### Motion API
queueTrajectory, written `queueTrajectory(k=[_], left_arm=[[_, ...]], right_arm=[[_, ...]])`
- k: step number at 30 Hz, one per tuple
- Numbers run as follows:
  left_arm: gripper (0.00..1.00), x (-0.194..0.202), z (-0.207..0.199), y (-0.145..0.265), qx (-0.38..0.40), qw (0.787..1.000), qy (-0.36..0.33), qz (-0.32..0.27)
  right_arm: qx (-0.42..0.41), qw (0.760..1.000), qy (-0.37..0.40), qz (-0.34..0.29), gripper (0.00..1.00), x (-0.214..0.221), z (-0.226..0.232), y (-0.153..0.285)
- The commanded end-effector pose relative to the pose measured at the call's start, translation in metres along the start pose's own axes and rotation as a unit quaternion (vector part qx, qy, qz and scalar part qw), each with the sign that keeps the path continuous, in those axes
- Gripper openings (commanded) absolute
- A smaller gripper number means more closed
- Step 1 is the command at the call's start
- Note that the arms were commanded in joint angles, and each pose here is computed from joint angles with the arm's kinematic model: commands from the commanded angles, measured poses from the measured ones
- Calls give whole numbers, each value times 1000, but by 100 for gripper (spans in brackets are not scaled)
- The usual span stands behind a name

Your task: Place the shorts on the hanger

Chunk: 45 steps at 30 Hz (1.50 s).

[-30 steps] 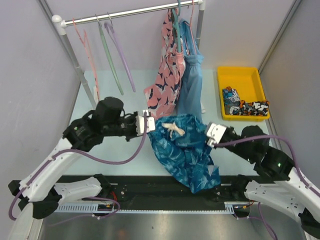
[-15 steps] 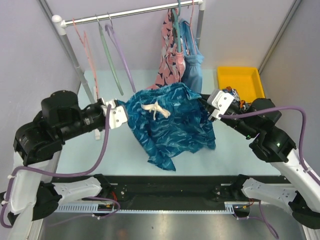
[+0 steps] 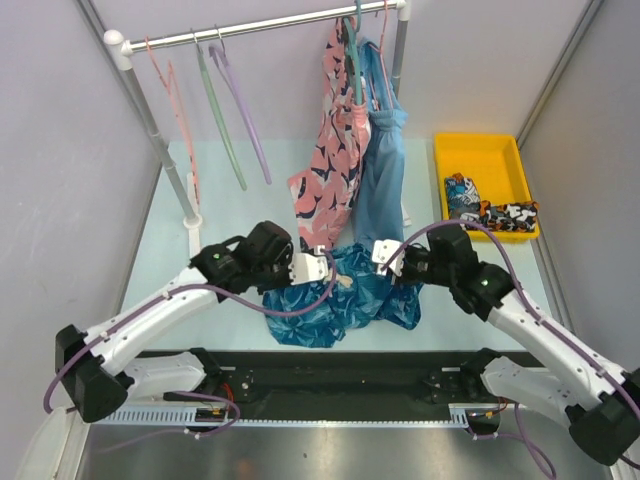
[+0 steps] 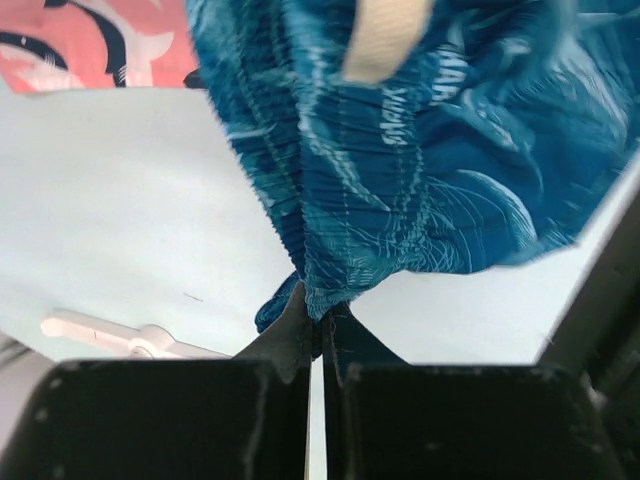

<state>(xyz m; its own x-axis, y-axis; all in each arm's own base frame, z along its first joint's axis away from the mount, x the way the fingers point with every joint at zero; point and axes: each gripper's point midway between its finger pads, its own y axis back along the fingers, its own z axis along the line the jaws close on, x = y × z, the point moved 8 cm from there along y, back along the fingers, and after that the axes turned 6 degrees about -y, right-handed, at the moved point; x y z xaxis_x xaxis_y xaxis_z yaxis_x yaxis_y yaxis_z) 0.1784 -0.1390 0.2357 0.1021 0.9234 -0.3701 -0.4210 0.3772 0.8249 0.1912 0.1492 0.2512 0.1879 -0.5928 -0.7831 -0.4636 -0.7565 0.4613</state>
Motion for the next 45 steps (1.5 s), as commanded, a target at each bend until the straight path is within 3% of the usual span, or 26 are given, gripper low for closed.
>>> queueTrajectory(k=[1,8,11,13,14,15,17,18,21,25,32,33,38,43,45], left_arm=[[0,-3,13,-22,-107,993,36,-26],[0,22,-64,-77,4,1000,-14,-15],[10,27,-80,-86,42,999,-26,-10],[23,24,-85,-82,74,997,-24,-15],[37,21,-85,-79,86,996,-22,-23],[42,22,-88,-71,105,994,-23,-22],[65,5,-82,-54,126,990,-22,-59],[71,-5,-74,-37,130,989,-16,-72],[82,-19,-67,-1,154,983,-19,-102],[90,-54,-33,63,108,978,-25,-179],[92,-88,17,144,21,963,24,-267],[92,-96,30,169,-2,951,32,-307],[95,-100,81,238,-141,906,112,-383],[95,-70,114,283,-298,852,207,-377],[96,-61,115,292,-326,838,227,-375]], right_arm=[[-18,999,27,-42,0,13,-9,-13],[-67,994,73,-37,3,63,32,-25],[-96,991,94,-25,6,73,54,-27],[-115,987,108,-19,17,75,67,-26],[-121,987,107,-13,23,79,73,-25],[-123,986,110,-14,41,79,77,-22],[-110,989,102,-14,63,71,78,-18],[-93,993,72,-18,75,65,76,-16],[-44,998,30,-39,84,36,61,4],[0,998,-36,-55,89,4,46,31],[82,982,-116,-124,91,-57,7,55],[97,977,-123,-145,91,-68,-2,54],[115,957,-179,-197,91,-115,-40,36],[117,929,-231,-266,90,-156,-77,-4],[111,913,-248,-305,91,-180,-86,-7]])
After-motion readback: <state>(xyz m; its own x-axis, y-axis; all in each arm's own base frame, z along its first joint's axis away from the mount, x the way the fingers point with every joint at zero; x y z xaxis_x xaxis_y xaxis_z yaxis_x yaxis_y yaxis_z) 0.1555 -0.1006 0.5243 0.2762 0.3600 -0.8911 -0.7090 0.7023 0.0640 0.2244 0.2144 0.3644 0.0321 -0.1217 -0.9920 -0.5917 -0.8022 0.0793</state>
